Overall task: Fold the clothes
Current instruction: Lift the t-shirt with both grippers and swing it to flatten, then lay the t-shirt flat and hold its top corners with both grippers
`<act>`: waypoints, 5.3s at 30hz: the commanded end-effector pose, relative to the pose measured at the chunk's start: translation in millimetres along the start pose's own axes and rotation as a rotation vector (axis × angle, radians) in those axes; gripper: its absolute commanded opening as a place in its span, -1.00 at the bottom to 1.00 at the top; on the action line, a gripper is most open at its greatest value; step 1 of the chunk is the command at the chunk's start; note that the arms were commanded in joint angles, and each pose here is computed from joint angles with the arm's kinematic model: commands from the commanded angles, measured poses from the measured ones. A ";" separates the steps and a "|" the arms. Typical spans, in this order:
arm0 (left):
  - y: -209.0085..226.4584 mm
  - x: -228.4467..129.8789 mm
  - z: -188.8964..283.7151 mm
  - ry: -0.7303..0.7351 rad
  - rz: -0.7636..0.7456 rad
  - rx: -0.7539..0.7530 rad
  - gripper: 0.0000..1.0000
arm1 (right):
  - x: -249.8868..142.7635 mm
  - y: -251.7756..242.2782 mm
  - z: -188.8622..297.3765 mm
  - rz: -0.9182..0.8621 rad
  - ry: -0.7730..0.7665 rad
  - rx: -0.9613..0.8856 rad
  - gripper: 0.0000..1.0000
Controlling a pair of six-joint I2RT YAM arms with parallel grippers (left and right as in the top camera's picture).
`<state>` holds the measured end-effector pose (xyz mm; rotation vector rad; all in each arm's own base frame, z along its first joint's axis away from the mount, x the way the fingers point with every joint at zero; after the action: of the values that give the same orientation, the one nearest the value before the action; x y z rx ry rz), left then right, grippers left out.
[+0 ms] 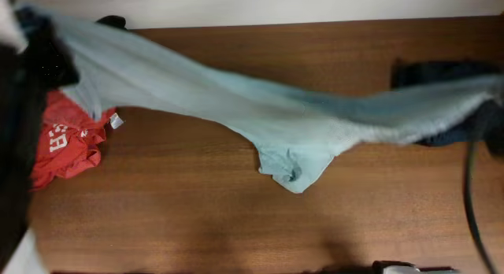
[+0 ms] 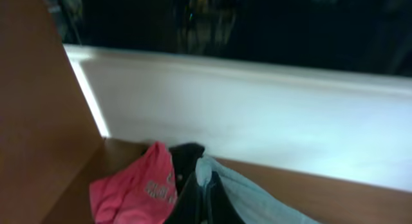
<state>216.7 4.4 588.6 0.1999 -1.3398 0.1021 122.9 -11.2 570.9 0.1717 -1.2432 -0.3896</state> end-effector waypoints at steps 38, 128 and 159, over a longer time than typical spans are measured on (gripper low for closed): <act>9.2 -23.0 49.0 0.028 0.000 -0.073 -0.99 | -28.1 -17.5 41.2 -0.026 -0.001 -0.080 -0.92; -114.3 -332.8 -456.0 0.542 -0.103 0.097 0.72 | -218.9 -30.2 -548.2 0.055 0.663 0.036 0.97; -127.6 -362.3 -432.5 0.769 -0.109 -0.055 -0.04 | -306.7 -55.4 -555.5 -0.086 0.765 -0.288 0.09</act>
<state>571.0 -16.5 137.3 0.1735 -0.5722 0.0412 554.2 17.0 87.6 0.1684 -0.3699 -0.4764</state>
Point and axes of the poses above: each gripper's point midway between its finger pads, its own z axis back along the fingers, its own y axis along the line the jaws close on, x = y × z, the point moved 8 cm from there along z, back along the fingers, and after that the axes turned 7 degrees about -z, right-handed, at the moved point
